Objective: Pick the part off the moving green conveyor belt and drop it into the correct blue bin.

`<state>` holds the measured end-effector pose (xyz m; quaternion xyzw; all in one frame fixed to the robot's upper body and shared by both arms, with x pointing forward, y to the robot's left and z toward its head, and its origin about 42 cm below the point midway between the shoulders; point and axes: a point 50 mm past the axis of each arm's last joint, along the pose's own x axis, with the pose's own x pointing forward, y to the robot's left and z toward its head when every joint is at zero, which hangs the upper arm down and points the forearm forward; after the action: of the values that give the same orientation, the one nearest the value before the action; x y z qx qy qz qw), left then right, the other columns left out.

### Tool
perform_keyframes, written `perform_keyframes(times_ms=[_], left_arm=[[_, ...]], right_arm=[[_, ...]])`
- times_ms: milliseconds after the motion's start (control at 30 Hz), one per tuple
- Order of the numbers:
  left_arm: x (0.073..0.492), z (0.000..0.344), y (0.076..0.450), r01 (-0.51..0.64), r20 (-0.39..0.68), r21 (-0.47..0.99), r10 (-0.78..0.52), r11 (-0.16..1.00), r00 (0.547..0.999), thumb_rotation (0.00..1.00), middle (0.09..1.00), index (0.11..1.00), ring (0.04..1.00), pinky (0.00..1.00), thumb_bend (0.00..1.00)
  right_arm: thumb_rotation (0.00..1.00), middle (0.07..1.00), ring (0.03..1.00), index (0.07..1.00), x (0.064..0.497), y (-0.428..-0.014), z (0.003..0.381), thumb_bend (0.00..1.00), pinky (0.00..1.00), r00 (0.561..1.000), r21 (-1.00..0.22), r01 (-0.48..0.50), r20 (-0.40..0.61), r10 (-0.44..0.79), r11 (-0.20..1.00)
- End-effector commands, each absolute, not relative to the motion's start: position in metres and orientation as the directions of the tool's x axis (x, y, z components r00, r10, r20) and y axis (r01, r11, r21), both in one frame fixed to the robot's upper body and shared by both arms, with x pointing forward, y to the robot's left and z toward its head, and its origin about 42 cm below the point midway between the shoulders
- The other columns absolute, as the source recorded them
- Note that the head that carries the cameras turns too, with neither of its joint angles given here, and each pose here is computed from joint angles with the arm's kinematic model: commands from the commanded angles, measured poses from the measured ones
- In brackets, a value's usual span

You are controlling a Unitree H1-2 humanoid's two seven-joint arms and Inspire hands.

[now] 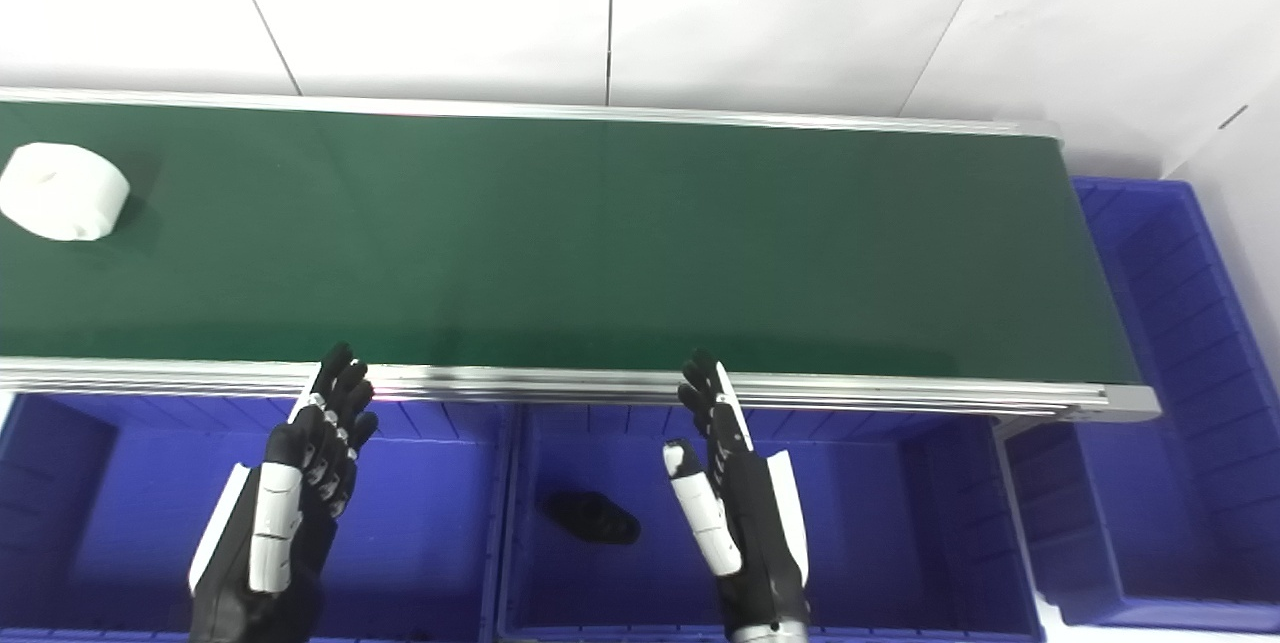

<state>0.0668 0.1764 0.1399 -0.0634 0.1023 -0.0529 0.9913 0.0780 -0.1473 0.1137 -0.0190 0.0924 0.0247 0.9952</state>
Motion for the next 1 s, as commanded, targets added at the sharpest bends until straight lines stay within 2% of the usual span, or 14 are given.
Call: perform_keyframes(times_ms=[0,967], left_arm=[[0.0681,0.1480,0.1764,0.106,-0.154,-0.125,-0.124,0.987,0.980,0.99,1.000,1.000,1.000,1.00,0.57],[0.0662,0.1468,0.1746,0.101,-0.157,-0.125,-0.120,0.987,0.980,1.00,1.000,1.000,1.000,1.00,0.58]], right_arm=[[0.93,0.950,0.937,0.976,0.0802,-0.1428,0.1244,0.72,0.97,0.987,-0.011,-0.045,-0.153,0.043,0.999],[0.94,0.954,0.943,0.979,0.0784,-0.1435,0.1220,0.72,0.97,0.986,-0.010,-0.046,-0.158,0.044,0.999]])
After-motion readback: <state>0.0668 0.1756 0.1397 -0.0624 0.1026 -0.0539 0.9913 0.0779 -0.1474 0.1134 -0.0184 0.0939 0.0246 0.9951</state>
